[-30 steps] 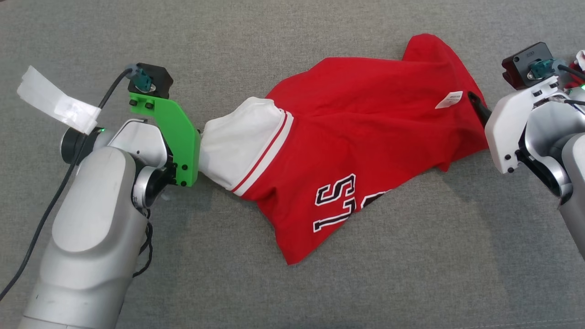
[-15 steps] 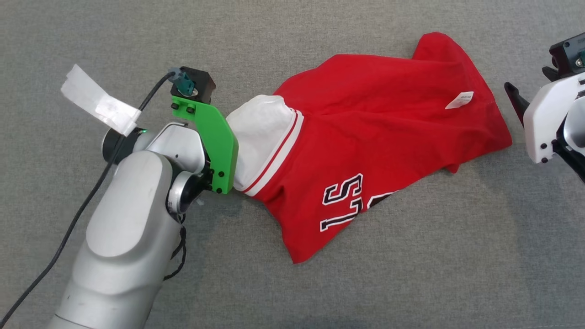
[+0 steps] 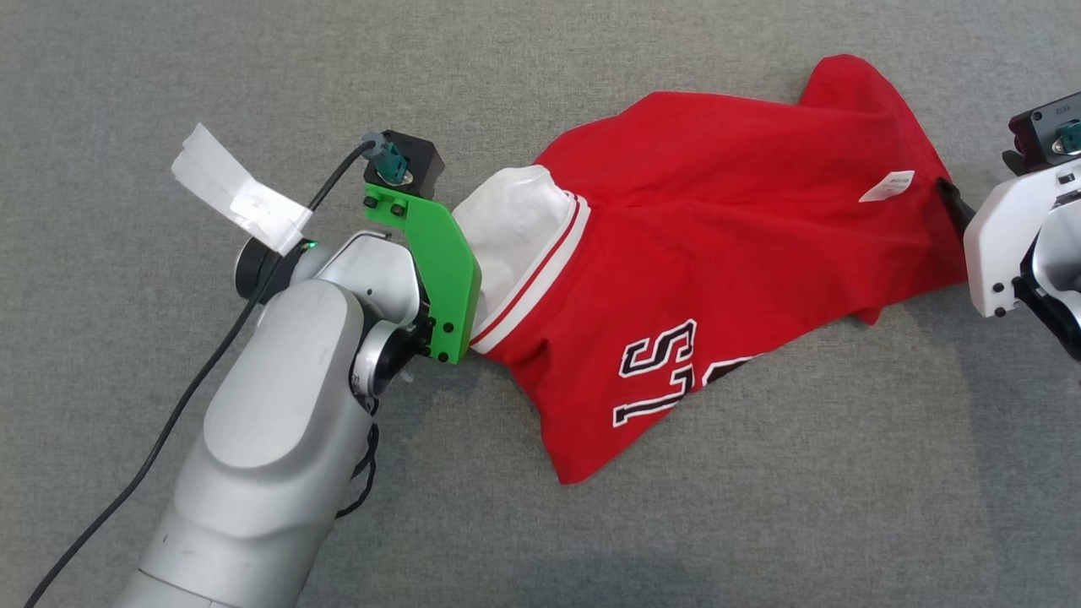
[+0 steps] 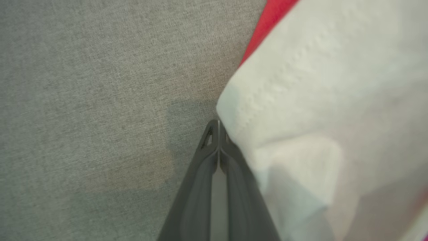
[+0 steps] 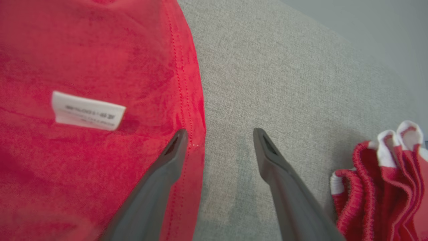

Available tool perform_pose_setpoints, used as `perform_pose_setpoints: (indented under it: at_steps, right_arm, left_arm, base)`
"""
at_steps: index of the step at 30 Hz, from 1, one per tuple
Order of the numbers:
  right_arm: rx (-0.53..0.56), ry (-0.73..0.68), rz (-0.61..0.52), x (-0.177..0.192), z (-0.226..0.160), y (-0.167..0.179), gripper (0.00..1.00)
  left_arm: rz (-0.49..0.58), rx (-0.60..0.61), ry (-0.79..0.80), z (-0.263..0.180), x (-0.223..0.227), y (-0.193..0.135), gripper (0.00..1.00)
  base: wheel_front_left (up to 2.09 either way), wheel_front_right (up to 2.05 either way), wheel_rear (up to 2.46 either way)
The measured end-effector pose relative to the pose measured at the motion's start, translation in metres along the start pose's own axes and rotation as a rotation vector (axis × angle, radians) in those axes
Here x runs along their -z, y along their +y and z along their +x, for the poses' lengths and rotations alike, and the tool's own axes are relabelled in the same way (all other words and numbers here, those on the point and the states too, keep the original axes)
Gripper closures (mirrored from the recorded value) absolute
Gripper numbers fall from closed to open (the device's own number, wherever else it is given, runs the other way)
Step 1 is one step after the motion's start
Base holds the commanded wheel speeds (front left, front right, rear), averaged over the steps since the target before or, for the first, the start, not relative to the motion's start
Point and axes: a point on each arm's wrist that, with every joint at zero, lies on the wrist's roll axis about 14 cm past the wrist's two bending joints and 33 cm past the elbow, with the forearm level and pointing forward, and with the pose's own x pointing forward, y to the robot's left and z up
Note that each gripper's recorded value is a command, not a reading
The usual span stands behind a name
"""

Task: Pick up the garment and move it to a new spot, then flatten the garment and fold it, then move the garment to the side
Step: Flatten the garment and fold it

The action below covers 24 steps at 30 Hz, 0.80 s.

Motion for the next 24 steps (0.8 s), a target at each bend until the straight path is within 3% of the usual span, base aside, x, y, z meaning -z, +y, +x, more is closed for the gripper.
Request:
perform_pose_setpoints:
  at_steps: [4, 5, 6, 9, 11, 12, 16, 17, 20, 24]
  right_arm:
    - [-0.016, 0.028, 0.009, 0.006, 0.009, 0.004, 0.0]
    - [-0.022, 0.035, 0.012, 0.007, 0.012, 0.006, 0.21]
    - [-0.027, 0.042, 0.016, 0.008, 0.014, 0.008, 0.36]
    - [-0.051, 0.067, 0.032, 0.011, 0.02, 0.015, 0.34]
    - [-0.06, 0.09, 0.046, 0.015, 0.023, 0.017, 0.51]
    - [-0.063, 0.1, 0.05, 0.017, 0.024, 0.018, 0.55]
    - [-0.073, 0.145, 0.075, 0.025, 0.026, 0.02, 0.53]
    - [-0.073, 0.15, 0.077, 0.026, 0.025, 0.02, 0.58]
    - [-0.075, 0.154, 0.084, 0.027, 0.023, 0.021, 0.98]
    - [-0.076, 0.099, 0.119, 0.019, 0.02, 0.021, 1.0]
  left_arm:
    - [-0.005, 0.002, 0.0, 0.003, -0.001, 0.001, 1.0]
    - [-0.006, 0.002, 0.002, 0.004, 0.0, 0.002, 1.0]
    - [-0.008, 0.002, 0.004, 0.005, 0.0, 0.002, 1.0]
    - [-0.012, 0.001, 0.009, 0.007, 0.001, 0.004, 1.0]
    - [-0.015, 0.001, 0.013, 0.009, 0.002, 0.005, 1.0]
    - [-0.017, 0.001, 0.014, 0.009, 0.003, 0.006, 1.0]
    - [-0.024, -0.004, 0.015, 0.011, 0.004, 0.007, 1.0]
    - [-0.027, -0.007, 0.012, 0.01, 0.004, 0.008, 1.0]
    - [-0.039, -0.022, -0.001, 0.01, 0.002, 0.011, 1.0]
    - [-0.074, -0.058, -0.078, 0.006, -0.01, 0.021, 1.0]
  base:
    - [0.0, 0.0, 0.0]
    - [0.0, 0.0, 0.0]
    - [0.0, 0.0, 0.0]
    - [0.0, 0.0, 0.0]
    - [0.0, 0.0, 0.0]
    - [0.0, 0.0, 0.0]
    - [0.0, 0.0, 0.0]
    - [0.0, 0.0, 0.0]
    - [0.0, 0.0, 0.0]
    - [0.0, 0.0, 0.0]
